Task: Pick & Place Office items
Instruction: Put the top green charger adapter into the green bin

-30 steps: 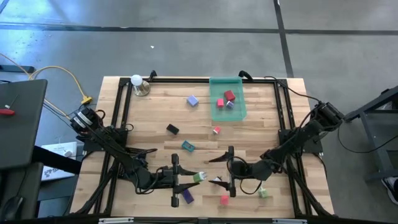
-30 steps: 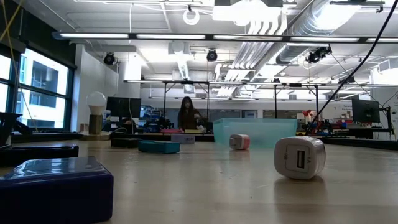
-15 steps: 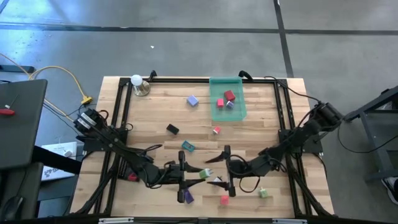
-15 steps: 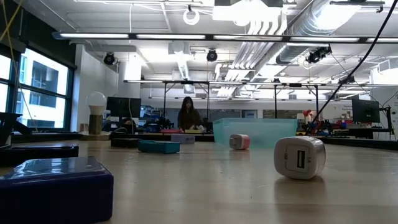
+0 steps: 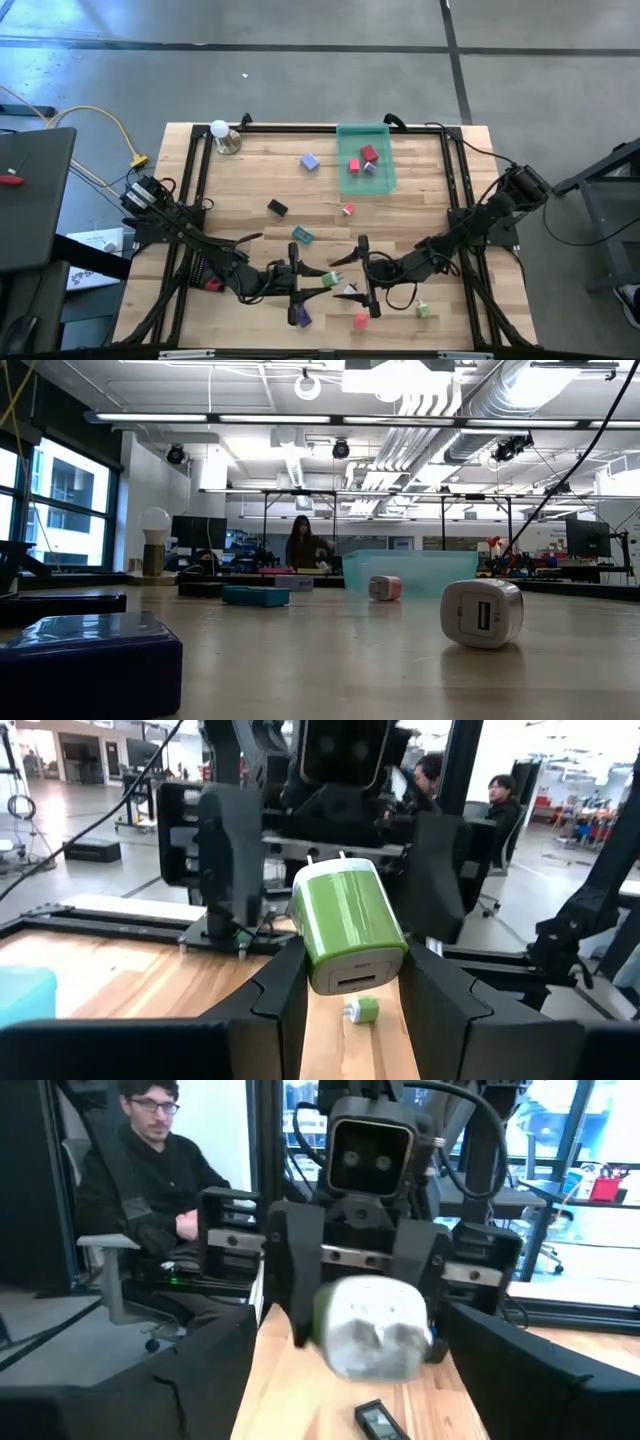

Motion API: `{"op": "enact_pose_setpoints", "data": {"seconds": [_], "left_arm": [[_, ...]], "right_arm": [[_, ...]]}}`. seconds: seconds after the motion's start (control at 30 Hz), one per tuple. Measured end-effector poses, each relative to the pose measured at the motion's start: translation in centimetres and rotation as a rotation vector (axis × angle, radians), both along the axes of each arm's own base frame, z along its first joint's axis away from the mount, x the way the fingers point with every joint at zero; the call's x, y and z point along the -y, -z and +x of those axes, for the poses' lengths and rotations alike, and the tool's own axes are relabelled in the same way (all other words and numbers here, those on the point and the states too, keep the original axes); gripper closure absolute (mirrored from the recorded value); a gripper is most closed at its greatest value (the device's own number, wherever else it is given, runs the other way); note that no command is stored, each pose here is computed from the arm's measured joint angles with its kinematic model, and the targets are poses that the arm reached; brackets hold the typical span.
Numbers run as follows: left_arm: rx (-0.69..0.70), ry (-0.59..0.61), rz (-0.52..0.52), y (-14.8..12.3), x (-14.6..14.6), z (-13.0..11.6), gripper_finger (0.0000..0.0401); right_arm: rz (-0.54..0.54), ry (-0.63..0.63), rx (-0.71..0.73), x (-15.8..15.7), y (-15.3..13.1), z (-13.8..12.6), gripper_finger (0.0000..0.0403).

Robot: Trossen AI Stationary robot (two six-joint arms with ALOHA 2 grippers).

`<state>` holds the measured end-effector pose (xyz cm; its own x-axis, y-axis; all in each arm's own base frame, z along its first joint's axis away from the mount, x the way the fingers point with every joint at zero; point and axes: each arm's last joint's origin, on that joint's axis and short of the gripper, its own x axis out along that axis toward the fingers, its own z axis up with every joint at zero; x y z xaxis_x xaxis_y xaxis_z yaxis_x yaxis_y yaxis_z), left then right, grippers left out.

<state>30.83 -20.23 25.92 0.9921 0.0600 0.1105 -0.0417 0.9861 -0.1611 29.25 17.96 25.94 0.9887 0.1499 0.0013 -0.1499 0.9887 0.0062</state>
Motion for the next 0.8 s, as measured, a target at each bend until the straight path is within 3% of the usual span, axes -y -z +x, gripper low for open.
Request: {"op": "enact_pose_setpoints", "data": {"seconds": [0.8], "left_arm": [[-0.029,0.006,0.011,0.32,-0.11,0.14,0.0284]], "right_arm": [[-0.033,-0.018,-0.034,-0.05,0.46,0.03,0.0223]]}}
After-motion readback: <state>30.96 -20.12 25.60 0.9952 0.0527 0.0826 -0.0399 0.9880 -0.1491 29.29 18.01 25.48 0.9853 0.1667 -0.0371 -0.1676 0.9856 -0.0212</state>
